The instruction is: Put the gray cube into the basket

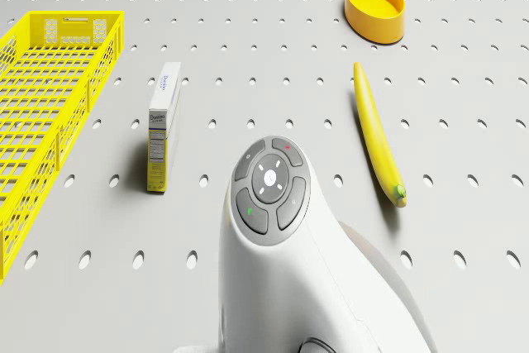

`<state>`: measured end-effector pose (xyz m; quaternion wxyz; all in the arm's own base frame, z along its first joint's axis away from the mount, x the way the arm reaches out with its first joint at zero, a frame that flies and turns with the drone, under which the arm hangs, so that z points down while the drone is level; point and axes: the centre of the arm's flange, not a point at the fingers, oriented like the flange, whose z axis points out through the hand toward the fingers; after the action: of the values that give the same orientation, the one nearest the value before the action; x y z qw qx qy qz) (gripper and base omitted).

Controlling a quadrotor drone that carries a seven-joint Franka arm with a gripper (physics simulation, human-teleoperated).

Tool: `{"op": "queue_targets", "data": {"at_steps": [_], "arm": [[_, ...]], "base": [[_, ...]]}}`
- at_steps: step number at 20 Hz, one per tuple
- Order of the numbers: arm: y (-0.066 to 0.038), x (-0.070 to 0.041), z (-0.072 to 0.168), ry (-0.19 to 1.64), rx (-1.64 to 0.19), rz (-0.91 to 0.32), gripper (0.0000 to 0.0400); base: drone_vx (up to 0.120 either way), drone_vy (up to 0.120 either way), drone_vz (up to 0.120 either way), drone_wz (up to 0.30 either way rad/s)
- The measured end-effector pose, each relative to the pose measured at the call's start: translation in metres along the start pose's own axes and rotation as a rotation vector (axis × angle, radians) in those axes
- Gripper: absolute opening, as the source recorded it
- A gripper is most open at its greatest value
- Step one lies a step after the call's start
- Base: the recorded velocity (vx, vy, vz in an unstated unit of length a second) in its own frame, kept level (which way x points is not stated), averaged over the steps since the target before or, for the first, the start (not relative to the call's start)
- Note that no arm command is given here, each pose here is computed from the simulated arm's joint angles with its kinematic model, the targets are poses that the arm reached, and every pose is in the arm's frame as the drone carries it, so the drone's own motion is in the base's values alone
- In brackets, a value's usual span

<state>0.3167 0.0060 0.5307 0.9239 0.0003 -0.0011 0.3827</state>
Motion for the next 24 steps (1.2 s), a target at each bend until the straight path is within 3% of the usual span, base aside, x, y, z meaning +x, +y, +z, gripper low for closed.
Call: {"op": "queue_targets", "data": {"at_steps": [5,17,24], "arm": [[0.0,0.0,-0.017,0.0,0.0,0.0,0.025],[0.0,0.0,-0.027,0.0,0.0,0.0,0.025],[0.0,0.0,-0.028,0.0,0.0,0.0,0.025]], "base": [[0.0,0.0,0.112,0.0],[-0.12,0.12,0.12,0.0],[0.086,0.12,0.12,0.0]]}}
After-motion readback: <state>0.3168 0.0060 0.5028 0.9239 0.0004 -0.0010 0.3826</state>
